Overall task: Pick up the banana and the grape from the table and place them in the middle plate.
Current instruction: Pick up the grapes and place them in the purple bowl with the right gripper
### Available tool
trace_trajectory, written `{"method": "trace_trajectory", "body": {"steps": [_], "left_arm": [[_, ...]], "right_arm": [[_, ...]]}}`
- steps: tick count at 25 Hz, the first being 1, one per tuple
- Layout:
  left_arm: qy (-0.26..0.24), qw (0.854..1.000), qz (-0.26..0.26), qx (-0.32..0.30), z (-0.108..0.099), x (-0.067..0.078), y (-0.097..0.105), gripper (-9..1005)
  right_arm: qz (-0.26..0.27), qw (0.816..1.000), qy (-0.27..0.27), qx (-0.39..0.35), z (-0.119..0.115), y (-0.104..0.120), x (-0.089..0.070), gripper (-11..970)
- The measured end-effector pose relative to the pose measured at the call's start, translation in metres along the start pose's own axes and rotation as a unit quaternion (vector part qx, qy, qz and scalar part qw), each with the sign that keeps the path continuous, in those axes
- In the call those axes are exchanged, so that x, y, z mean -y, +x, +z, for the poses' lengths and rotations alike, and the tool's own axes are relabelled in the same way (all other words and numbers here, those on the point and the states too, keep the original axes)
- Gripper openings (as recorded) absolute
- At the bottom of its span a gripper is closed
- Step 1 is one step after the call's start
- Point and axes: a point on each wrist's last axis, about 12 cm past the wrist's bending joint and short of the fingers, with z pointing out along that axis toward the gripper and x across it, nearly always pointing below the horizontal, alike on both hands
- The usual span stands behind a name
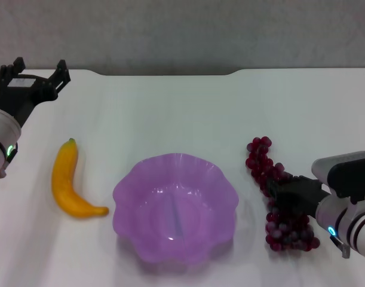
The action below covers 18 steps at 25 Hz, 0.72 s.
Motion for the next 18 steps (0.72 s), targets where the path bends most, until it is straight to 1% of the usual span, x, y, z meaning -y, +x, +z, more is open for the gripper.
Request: {"method": "trace_trajectory", "body": {"steps": [11, 18], "left_arm": [[0.000, 1.000, 0.000, 0.000, 0.0003, 0.0002, 0.0000, 882], [0.000, 1.000, 0.000, 0.000, 0.0003, 0.0001, -0.0001, 882]], "right_arm": [[0.000, 1.000, -0.001, 0.009, -0.0005, -0.0007, 0.0004, 413], [0.000, 1.000, -0.002, 0.012, -0.0006, -0.0008, -0.0005, 381]]}}
